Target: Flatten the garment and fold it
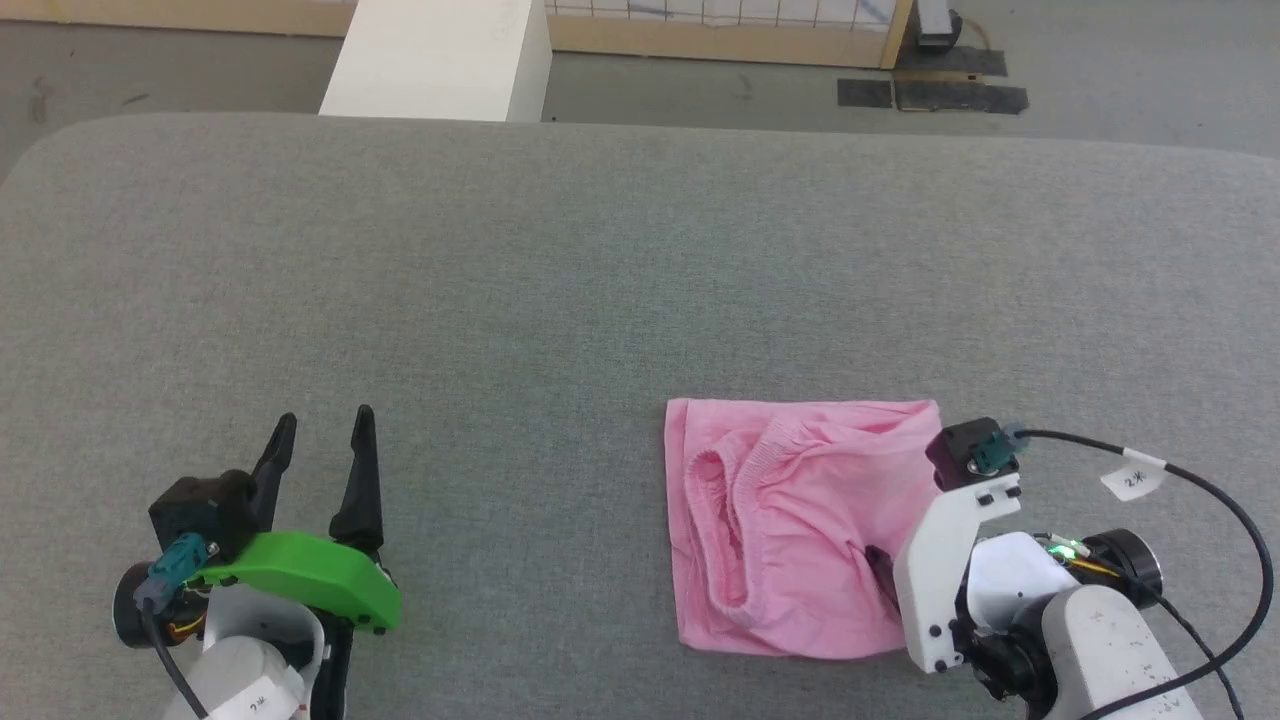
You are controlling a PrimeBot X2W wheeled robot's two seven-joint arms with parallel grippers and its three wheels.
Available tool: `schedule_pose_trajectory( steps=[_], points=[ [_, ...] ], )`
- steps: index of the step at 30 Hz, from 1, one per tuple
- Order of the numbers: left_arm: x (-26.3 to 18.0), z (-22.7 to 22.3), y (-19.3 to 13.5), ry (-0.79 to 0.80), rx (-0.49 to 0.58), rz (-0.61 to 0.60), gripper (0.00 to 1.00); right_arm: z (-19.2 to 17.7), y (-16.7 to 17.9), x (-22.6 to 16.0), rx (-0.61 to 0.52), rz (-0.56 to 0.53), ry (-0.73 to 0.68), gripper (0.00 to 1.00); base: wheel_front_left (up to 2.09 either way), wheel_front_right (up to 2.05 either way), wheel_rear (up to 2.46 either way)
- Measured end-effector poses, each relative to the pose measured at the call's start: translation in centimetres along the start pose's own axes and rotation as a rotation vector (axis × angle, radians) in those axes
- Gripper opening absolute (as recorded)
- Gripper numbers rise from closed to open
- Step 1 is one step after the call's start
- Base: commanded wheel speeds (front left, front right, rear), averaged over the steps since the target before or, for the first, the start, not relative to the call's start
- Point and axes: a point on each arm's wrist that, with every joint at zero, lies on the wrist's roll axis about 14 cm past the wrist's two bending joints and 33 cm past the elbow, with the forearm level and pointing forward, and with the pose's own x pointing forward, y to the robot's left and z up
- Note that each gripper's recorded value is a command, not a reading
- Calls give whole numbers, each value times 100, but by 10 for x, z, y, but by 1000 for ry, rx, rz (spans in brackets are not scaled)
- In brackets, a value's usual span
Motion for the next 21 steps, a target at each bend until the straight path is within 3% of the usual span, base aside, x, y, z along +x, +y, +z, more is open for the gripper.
schedule_pose_trajectory(
  steps=[5, 6, 7, 15, 21],
  points=[
    [-3, -4, 6, 13, 1, 20, 100, -4, 2, 11, -4, 10, 23, 100, 0, 0, 0],
    [-3, -5, 7, 14, -1, 22, 100, -4, 2, 12, -5, 12, 25, 24, 0, 0, 0],
    [-3, -5, 8, 15, -1, 24, 100, -3, 2, 12, -5, 13, 24, 0, 0, 0, 0],
    [-1, -3, 4, 12, 10, 12, 100, 3, 1, 6, -45, 4, 15, 0, 0, 0, 0],
    [9, -3, -16, -1, -2, -30, 100, 0, -40, -17, -173, -100, 37, 0, 0, 0, 0]
  ],
)
